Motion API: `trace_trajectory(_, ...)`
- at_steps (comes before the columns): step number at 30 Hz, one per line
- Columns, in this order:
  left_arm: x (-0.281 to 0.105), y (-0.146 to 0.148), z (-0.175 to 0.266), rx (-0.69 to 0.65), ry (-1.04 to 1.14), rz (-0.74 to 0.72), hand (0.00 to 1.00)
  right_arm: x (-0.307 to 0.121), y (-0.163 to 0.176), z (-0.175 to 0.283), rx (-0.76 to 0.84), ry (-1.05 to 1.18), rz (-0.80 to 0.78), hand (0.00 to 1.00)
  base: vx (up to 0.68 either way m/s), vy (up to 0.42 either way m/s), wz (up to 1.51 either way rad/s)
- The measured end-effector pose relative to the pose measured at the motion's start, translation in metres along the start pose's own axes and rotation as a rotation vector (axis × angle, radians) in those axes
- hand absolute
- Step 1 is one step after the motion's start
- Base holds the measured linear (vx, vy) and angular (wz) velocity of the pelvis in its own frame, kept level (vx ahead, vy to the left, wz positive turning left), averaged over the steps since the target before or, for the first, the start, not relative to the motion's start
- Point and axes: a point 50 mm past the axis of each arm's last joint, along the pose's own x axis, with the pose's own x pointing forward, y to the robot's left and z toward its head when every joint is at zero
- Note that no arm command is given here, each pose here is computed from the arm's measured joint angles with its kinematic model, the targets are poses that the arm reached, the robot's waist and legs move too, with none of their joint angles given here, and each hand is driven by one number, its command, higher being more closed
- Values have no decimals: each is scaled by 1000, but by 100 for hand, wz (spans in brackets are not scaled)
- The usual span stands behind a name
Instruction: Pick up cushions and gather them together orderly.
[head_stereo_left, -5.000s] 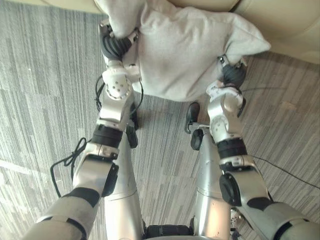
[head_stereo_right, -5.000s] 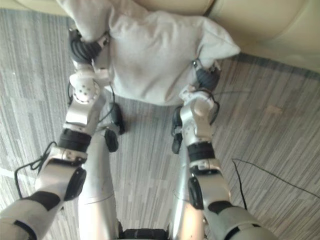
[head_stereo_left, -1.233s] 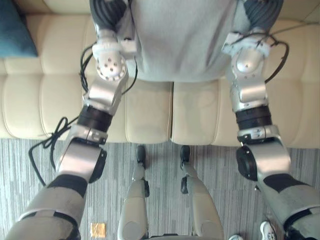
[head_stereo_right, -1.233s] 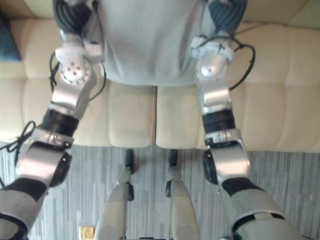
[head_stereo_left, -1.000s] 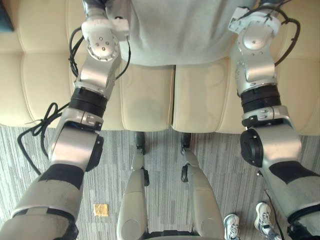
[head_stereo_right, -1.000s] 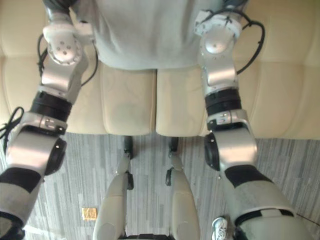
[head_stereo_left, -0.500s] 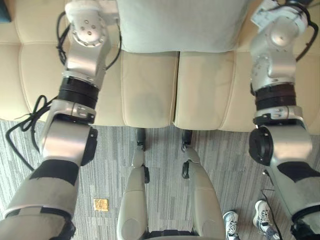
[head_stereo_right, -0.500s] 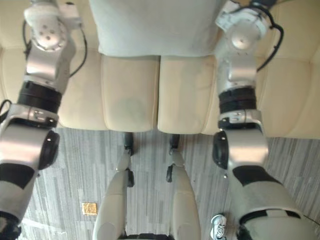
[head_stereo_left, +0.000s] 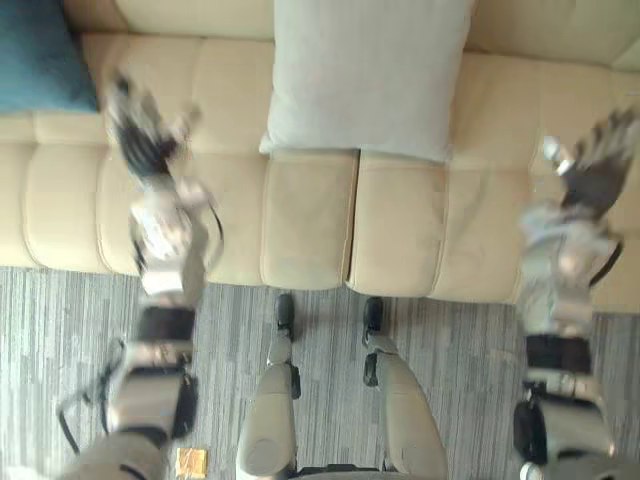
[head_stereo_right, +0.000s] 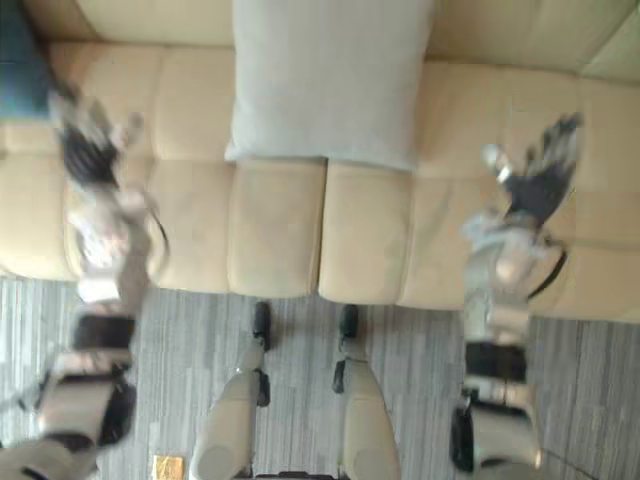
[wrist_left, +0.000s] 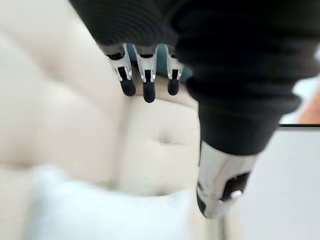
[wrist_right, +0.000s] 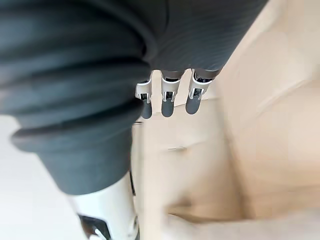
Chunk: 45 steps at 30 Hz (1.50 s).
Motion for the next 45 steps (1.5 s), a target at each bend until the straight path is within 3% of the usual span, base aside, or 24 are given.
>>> trace_trajectory(1,-25,6,-28,30,113,-11,0,-24,-9,-25,-28,100,-16,0,72,-35,0)
trace_trajectory(3,-42,11,-44,51,179,-12,0,-42,-16,-40,-40,169,-27,0,75,-19,-4)
trace_trajectory(9,-149,63,-128,195,657,29,0,-143,-64,-109,-183,582,-79,0,82,4,-5)
trace_trajectory(18,-235,108,-171,362,1071,53,0,-241,-101,-164,-336,1083,-114,0,52,12,12)
trace_trajectory(23,-249,120,-174,425,1153,57,0,-264,-109,-172,-342,1215,-133,0,60,19,5)
trace_trajectory(24,-261,137,-176,493,1246,44,0,-256,-110,-184,-320,1313,-156,0,0,0,0)
trace_trajectory(34,-262,136,-176,494,1251,44,0,-260,-110,-185,-338,1335,-142,0,-4,1,-2)
trace_trajectory(45,-260,129,-178,466,1254,51,0,-261,-88,-188,-432,1339,15,0,-80,24,-53)
